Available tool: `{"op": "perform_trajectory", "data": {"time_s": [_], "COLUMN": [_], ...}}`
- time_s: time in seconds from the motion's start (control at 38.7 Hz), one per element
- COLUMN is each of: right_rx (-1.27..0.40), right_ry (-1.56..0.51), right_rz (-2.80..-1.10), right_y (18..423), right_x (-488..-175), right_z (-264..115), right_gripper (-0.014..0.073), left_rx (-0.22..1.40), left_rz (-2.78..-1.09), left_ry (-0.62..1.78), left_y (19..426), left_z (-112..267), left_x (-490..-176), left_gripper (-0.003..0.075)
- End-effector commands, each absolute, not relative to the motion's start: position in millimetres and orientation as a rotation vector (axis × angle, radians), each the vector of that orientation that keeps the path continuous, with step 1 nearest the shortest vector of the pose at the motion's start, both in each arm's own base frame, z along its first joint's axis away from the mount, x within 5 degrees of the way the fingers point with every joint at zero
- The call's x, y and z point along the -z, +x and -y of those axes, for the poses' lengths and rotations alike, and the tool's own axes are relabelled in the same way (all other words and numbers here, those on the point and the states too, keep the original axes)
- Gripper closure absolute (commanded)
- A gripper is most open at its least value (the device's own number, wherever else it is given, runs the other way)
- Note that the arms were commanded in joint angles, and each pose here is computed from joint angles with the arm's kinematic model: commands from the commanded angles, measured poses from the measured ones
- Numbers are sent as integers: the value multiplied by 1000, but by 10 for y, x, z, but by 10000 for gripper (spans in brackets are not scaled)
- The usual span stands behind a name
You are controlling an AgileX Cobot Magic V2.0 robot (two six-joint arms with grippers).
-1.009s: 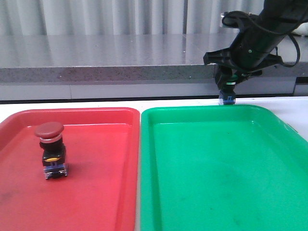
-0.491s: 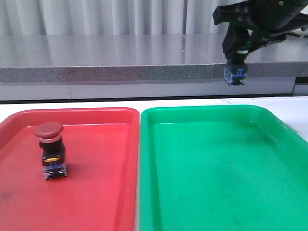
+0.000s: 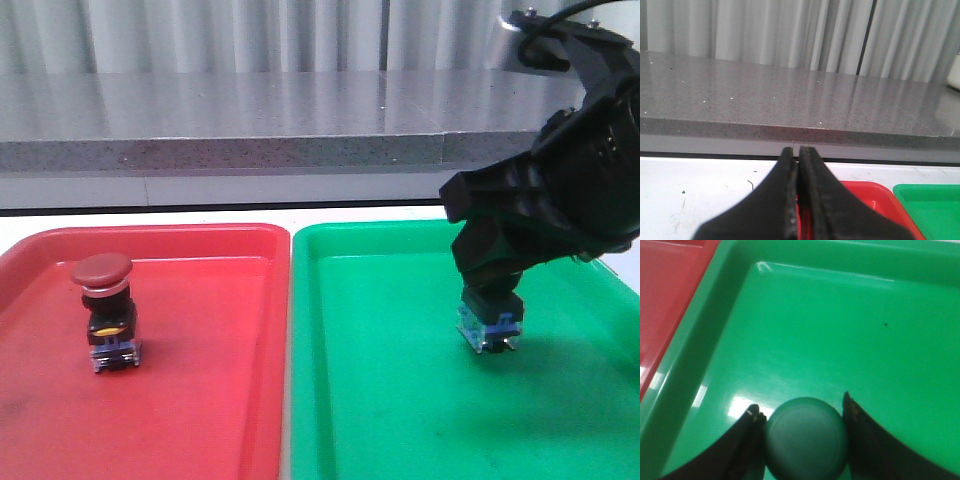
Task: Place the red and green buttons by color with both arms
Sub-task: 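Lift the green button with the right gripper and move it over the green tray, then set the green button in the green tray, open and raise the right gripper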
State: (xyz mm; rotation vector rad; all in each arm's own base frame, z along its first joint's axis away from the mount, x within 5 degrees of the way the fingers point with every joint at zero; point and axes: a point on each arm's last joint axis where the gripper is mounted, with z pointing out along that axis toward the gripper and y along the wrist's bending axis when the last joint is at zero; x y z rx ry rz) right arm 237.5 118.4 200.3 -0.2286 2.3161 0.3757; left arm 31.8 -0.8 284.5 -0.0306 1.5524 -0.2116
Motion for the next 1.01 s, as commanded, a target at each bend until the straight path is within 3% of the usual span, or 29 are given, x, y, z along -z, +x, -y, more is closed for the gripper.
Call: {"op": "perform_trajectory", "data": {"time_s": [0.0,0.21,0.47,0.59,0.7,0.78,0.98], "right_rx": [-394,-389,-388,-405,-445,-459,-365], "right_ry": [-207,-208,-214,-216,-213,-183,-15], "right_rz": [-2198,-2213,-2236,-2214,-2132,-2055,-1938], "right_y": [2450,2464,2449,2412,2365,2355,2347], "right_x": [-2124,-2080,-2065,-2192,-2533,-2824,-3376], "right_z": [-1224,-1230,-1229,-1219,-1202,-1122,-602], "right_gripper": [479,440,135,49,54,105,443], "left_rx": [237,237,237,237,237,237,237], "left_rz": [-1458,-1458,-1458,-1458,-1458,-1458,-1458], "left_ry": [-31,-31,-31,-31,-31,-31,-31], "left_y": [299,299,299,299,299,299,299], "left_z": [15,15,15,15,15,15,15], "left_x": [-2996,-2996,-2996,-2996,-2996,-2996,-2996], "left_gripper": [740,740,740,740,740,740,740]}}
